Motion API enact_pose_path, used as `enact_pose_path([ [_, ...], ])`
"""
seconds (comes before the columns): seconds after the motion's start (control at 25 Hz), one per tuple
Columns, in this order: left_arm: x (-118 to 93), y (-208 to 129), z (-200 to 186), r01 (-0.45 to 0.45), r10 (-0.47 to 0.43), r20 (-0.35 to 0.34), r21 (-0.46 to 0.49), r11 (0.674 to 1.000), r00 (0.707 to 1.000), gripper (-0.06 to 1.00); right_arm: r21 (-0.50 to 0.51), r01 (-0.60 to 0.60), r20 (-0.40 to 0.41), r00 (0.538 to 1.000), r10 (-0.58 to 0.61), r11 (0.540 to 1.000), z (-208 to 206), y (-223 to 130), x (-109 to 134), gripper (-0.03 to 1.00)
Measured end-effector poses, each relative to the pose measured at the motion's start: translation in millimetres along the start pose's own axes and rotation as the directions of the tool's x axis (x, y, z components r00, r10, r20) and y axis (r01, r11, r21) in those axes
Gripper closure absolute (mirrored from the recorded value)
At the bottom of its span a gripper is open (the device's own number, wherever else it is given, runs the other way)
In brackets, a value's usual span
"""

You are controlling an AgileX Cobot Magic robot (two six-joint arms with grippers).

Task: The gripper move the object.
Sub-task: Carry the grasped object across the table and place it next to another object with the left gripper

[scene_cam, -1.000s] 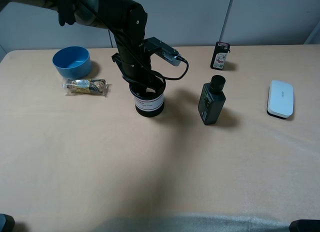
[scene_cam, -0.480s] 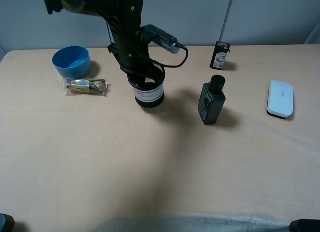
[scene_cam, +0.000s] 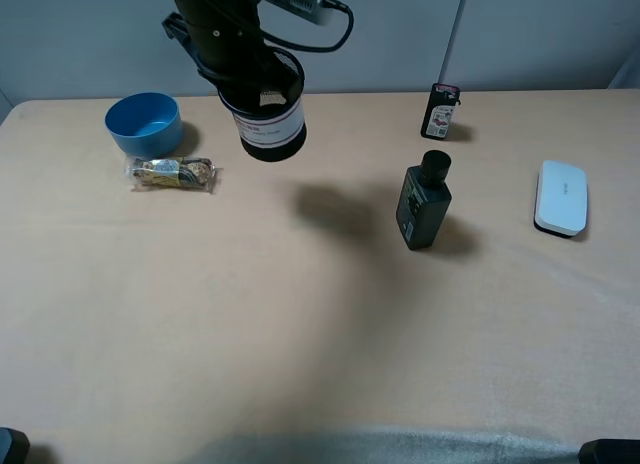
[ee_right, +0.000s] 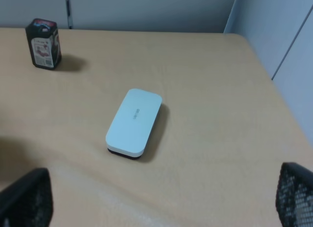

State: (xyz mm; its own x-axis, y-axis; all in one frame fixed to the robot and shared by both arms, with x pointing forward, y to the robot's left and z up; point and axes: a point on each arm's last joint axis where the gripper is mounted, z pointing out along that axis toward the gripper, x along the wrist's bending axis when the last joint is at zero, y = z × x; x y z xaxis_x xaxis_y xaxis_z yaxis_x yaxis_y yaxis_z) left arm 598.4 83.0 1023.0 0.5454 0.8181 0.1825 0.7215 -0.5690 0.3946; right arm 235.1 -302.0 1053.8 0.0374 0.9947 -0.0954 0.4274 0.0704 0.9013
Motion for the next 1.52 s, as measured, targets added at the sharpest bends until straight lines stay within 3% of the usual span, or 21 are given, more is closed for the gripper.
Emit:
enact_pose_path([
  [0.4,19,-10,-80,0.051,-0.053,-0.036,-0.061,0.997,0.998,0.75,0.000,0.000,0.000,1.000,0.000,1.000,0,0,0,0.27],
  [0.56,36,-24,-117,0.130,-0.134,-0.053,-0.072,0.989,0.990,0.75,0.000,0.000,0.000,1.000,0.000,1.000,0,0,0,0.27],
  [0.88,69,-46,-154,0.240,-0.247,-0.096,-0.080,0.968,0.964,0.75,0.000,0.000,0.000,1.000,0.000,1.000,0,0,0,0.27],
  [1.04,87,-59,-157,0.295,-0.302,-0.125,-0.075,0.953,0.945,0.75,0.000,0.000,0.000,1.000,0.000,1.000,0,0,0,0.27],
  [1.52,116,-130,-108,0.434,-0.407,-0.197,0.120,0.893,0.892,0.75,0.000,0.000,0.000,1.000,0.000,1.000,0,0,0,0.27],
])
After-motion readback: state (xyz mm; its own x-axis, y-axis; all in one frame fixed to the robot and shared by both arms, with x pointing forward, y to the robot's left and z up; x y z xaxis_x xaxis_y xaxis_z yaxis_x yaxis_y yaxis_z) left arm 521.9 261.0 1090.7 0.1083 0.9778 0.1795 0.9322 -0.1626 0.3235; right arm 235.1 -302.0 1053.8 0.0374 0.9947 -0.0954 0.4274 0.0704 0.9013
